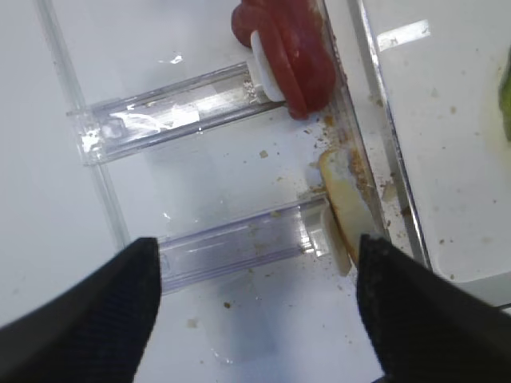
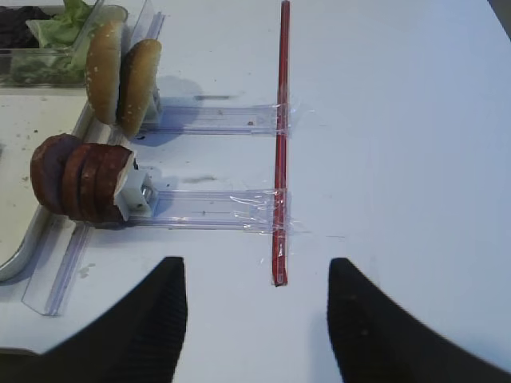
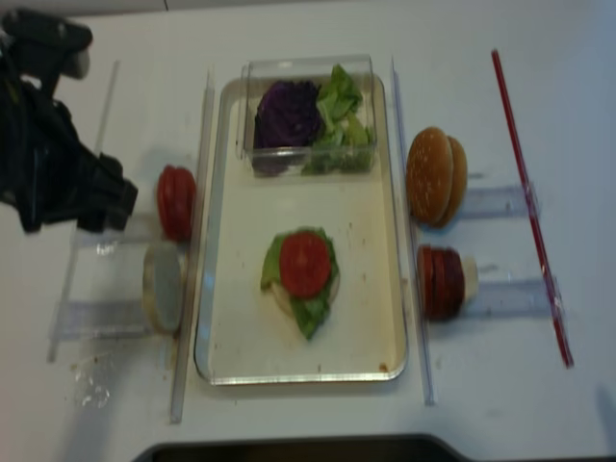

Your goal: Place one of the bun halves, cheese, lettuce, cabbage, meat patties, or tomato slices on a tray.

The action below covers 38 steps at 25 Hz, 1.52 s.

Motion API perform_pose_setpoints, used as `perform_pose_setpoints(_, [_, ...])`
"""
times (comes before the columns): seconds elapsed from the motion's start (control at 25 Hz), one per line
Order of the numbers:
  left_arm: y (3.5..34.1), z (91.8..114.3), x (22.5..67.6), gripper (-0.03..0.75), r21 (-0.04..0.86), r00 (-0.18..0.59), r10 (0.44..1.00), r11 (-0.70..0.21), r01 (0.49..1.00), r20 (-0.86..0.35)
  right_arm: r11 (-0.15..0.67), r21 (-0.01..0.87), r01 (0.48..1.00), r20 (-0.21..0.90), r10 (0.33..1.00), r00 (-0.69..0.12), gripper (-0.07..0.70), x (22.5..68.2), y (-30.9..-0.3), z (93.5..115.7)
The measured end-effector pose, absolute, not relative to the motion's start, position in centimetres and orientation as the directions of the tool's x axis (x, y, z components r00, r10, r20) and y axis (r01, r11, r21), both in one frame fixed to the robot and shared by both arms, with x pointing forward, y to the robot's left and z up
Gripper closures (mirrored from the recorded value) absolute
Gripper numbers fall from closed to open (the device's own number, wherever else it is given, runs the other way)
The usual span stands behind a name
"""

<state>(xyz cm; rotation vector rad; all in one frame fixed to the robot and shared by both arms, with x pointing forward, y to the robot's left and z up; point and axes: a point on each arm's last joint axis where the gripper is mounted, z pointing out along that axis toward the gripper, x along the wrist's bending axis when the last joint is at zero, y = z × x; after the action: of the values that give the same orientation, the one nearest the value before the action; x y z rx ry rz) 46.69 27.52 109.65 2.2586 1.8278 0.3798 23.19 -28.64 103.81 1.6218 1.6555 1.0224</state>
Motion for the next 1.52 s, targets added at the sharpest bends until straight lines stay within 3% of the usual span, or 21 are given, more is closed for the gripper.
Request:
perform_pose_setpoints(0.44, [28.4, 108.6, 39.9, 0.243, 0.365, 0.194, 0.979, -0.206, 0.908, 0.07, -0.043, 0.846, 0.531, 0.097, 0.993, -0.074, 0.216, 23.2, -28.6, 103.8])
perform_pose_setpoints(1.0, [29.4, 107.6, 32.2, 0.243, 0.543, 0.178, 0.981, -0.19, 0.818, 0.075, -0.043, 0.846, 0.531, 0.097, 0.993, -0.074, 0.216, 23.2, -28.6, 103.8])
perform_pose_setpoints(1.2, [29.3, 106.4, 30.4, 0.243, 0.588, 0.18, 0.983, -0.172, 0.791, 0.046, -0.043, 0.846, 0.531, 0.097, 0.993, -0.074, 0.216, 23.2, -28.6, 103.8])
perform_pose_setpoints(1.52, [29.2, 103.8, 28.6, 0.243, 0.585, 0.189, 0.982, -0.153, 0.796, 0.0, -0.043, 0.846, 0.531, 0.097, 0.993, -0.074, 0.216, 23.2, -28.6, 103.8])
